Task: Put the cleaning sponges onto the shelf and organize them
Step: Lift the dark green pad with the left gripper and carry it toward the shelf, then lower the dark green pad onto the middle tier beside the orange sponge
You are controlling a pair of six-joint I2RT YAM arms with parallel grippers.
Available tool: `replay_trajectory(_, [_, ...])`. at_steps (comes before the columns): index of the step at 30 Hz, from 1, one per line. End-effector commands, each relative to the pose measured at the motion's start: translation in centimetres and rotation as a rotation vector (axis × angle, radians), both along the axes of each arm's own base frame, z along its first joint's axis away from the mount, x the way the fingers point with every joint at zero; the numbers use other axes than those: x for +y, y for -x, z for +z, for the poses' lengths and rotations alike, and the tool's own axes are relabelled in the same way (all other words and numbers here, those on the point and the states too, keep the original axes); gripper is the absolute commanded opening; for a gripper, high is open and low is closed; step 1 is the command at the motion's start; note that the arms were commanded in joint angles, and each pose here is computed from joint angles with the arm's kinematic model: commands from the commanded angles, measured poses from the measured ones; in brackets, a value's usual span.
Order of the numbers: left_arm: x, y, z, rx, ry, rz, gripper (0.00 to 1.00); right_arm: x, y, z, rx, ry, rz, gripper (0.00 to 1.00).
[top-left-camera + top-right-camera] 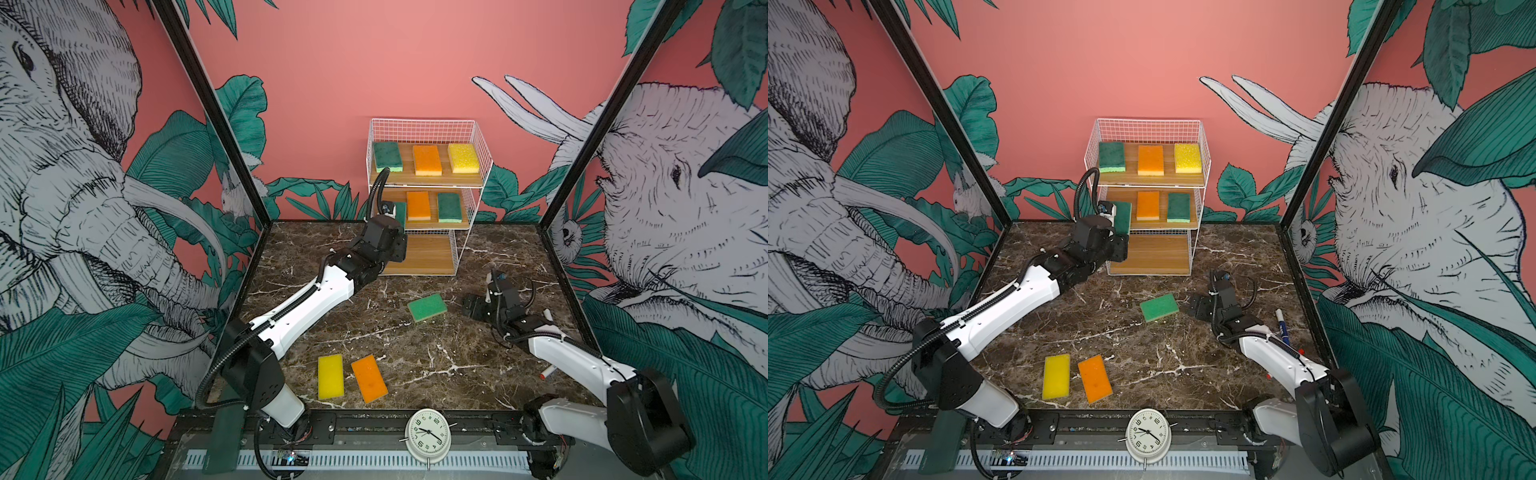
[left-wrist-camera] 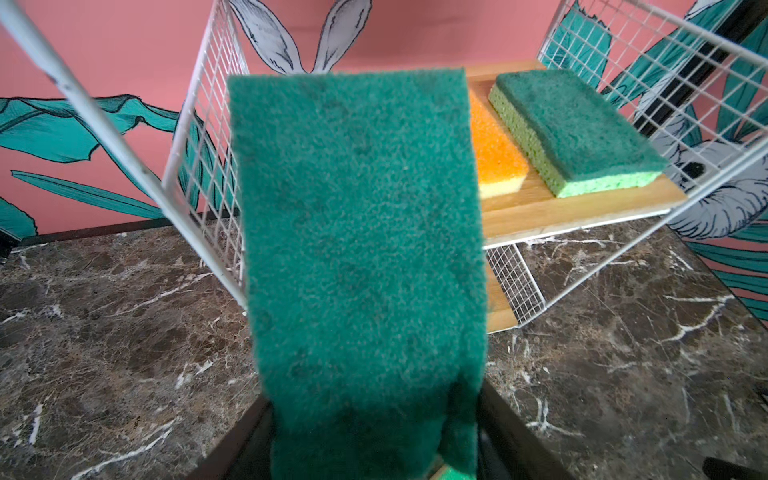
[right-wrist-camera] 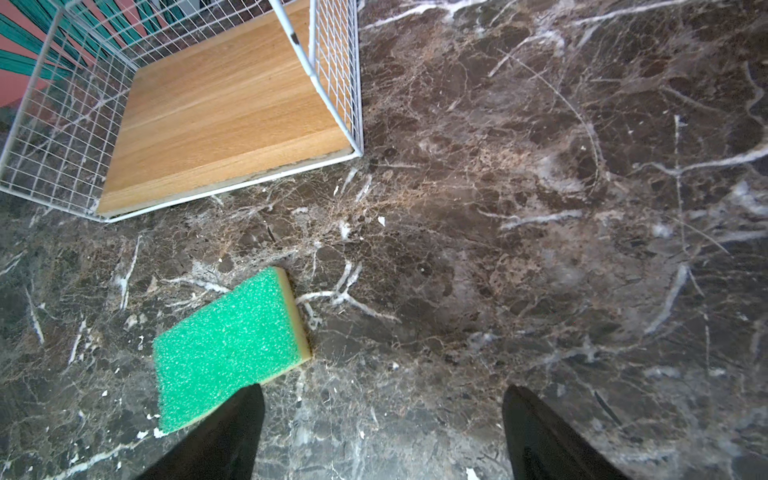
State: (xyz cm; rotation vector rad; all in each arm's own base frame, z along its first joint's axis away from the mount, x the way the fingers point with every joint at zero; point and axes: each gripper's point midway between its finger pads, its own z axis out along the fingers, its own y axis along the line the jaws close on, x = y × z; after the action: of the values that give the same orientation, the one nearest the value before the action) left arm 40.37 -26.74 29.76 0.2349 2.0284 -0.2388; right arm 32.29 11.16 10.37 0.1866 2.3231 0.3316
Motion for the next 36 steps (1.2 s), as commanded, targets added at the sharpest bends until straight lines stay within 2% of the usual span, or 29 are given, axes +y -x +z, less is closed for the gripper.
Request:
replay_trajectory(1, [0.3,-1.0,2.8,-0.074,0.054,0.048,0.65,-0.3,0.0,0.7,-0.025,0.001,-0.003,0.92])
replay_trajectory(17, [-0.6,-3.7,3.5,-0.165,0.091,0.111,0.65,-1.0,0.1,1.5,-0.043,0.014,-0.009,0.92])
replay_trajectory(36, [-0.8,-5.8,3.2,-0.205,0.056,0.178,0.66,-1.2,0.2,1.4,-0.052,0.009,-0.009,0.93])
